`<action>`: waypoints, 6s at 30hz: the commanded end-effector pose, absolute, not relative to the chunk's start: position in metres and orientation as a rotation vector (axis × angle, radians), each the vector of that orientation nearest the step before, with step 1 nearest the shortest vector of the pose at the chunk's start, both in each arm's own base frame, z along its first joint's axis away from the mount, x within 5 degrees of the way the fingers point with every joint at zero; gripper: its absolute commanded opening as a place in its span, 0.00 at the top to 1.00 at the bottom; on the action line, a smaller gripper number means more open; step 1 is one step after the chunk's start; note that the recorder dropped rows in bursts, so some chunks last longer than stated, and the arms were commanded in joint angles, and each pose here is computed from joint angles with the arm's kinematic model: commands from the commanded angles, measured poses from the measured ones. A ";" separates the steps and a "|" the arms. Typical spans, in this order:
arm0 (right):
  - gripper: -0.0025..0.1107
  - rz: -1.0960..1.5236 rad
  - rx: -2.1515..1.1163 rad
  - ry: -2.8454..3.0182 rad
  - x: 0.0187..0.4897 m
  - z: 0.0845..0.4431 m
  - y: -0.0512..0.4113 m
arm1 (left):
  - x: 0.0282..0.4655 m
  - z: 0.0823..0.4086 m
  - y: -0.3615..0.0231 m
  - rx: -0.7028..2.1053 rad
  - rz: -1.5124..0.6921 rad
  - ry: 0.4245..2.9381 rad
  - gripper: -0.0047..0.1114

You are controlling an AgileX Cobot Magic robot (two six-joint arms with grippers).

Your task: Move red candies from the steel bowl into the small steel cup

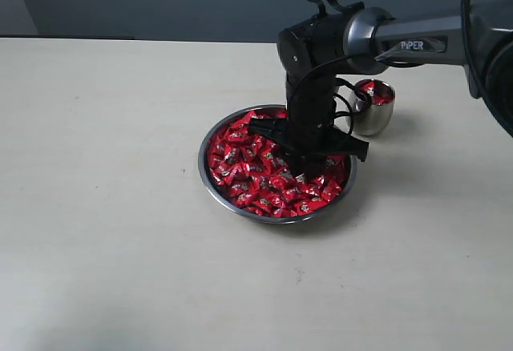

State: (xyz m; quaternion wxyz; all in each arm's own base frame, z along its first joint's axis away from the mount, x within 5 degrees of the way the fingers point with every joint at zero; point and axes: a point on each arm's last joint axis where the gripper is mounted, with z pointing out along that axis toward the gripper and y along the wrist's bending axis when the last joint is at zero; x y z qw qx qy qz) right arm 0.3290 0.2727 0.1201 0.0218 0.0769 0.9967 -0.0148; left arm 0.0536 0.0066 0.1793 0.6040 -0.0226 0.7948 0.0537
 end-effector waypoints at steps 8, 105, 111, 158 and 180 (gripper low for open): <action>0.95 0.083 0.164 3.021 0.342 0.173 0.282 | 0.053 0.183 0.007 -0.054 0.123 1.819 0.96; 0.73 0.438 -0.436 2.901 0.440 0.230 0.167 | 0.053 0.183 0.007 -0.054 0.123 1.819 0.96; 0.73 0.423 -0.749 2.743 0.395 0.254 0.226 | 0.053 0.183 0.007 -0.054 0.123 1.819 0.96; 0.73 0.295 -0.879 2.714 0.335 0.140 0.216 | 0.053 0.183 0.007 -0.054 0.123 1.819 0.96; 0.87 0.273 -0.965 2.702 0.327 0.135 0.227 | 0.053 0.183 0.007 -0.054 0.123 1.819 0.96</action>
